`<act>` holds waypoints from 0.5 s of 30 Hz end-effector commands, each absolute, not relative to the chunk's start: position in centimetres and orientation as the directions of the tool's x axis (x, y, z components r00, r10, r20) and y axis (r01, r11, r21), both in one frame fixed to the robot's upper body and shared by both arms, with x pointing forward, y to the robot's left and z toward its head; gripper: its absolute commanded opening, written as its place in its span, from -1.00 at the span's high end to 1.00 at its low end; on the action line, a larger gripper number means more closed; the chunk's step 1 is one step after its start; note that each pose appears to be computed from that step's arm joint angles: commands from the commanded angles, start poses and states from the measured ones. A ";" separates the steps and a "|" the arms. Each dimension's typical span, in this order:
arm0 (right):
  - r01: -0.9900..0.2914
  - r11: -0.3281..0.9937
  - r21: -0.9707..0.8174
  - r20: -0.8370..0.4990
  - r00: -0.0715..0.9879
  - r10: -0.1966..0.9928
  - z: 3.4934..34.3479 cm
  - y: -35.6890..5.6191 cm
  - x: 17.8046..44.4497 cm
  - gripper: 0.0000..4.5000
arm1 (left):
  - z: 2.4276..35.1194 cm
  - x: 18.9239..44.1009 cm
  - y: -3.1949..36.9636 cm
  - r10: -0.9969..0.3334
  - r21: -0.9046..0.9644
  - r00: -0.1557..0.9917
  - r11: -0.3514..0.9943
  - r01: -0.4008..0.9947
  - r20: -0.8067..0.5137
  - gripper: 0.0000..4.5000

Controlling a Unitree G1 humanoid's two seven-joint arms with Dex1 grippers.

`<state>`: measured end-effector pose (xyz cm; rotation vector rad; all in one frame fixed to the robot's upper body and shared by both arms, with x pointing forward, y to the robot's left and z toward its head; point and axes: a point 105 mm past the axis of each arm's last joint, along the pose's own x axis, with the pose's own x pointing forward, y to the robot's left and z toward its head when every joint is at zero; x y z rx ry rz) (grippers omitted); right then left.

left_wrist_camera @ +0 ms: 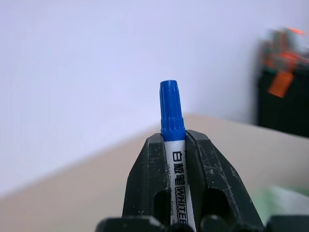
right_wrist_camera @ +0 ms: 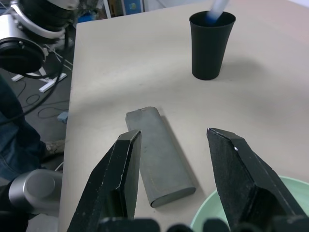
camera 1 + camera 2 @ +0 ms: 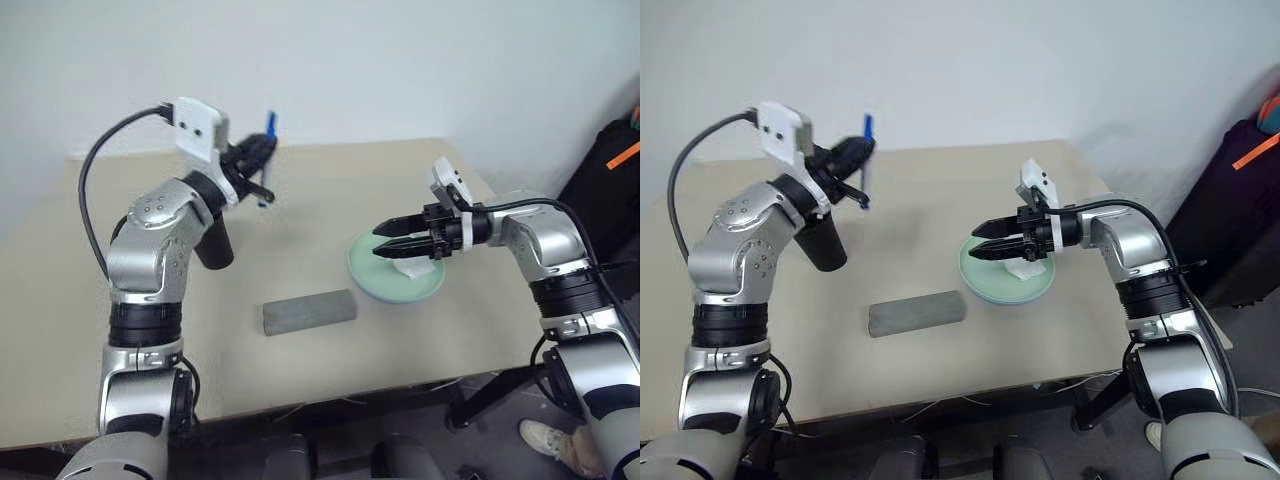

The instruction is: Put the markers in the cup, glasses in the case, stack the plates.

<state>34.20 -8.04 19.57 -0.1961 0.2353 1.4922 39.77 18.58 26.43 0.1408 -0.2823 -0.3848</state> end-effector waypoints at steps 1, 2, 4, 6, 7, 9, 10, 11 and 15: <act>-0.998 0.060 -0.036 -0.247 0.067 0.967 21.2 -7.9 34.2 -0.04 | 28.0 40.3 21.1 -0.271 0.210 0.890 0.956 0.204 0.367 0.96; -0.998 0.060 -0.035 -0.247 0.067 0.967 21.2 -7.9 34.2 -0.04 | 27.9 40.5 22.0 -0.236 0.200 0.895 0.965 0.170 0.380 0.96; -0.998 0.060 -0.035 -0.247 0.067 0.967 21.2 -7.8 34.3 -0.04 | 27.5 40.8 23.6 -0.175 0.205 0.903 0.974 0.100 0.391 0.96; -0.998 0.059 -0.035 -0.247 0.066 0.967 21.2 -7.8 34.2 -0.04 | 27.0 41.1 24.6 -0.140 0.208 0.908 0.976 0.060 0.394 0.96; -0.998 0.058 -0.035 -0.247 0.065 0.967 21.2 -7.8 34.2 -0.04 | 26.7 41.2 25.1 -0.122 0.198 0.911 0.979 0.045 0.394 0.96; -0.998 0.058 -0.035 -0.246 0.065 0.967 21.2 -7.8 34.2 -0.04 | 26.3 41.3 25.8 -0.088 0.195 0.914 0.981 0.010 0.396 0.96; -0.998 0.058 -0.035 -0.246 0.065 0.967 21.2 -7.8 34.2 -0.04 | 26.1 41.3 26.1 -0.081 0.197 0.914 0.980 0.001 0.397 0.96; -0.998 0.058 -0.034 -0.245 0.065 0.967 21.2 -7.8 34.2 -0.04 | 25.9 41.3 26.3 -0.069 0.201 0.916 0.980 -0.013 0.395 0.96; -0.998 0.058 -0.034 -0.243 0.064 0.968 21.3 -7.8 34.1 -0.04 | 24.9 41.3 26.9 -0.053 0.192 0.922 0.981 -0.024 0.384 0.96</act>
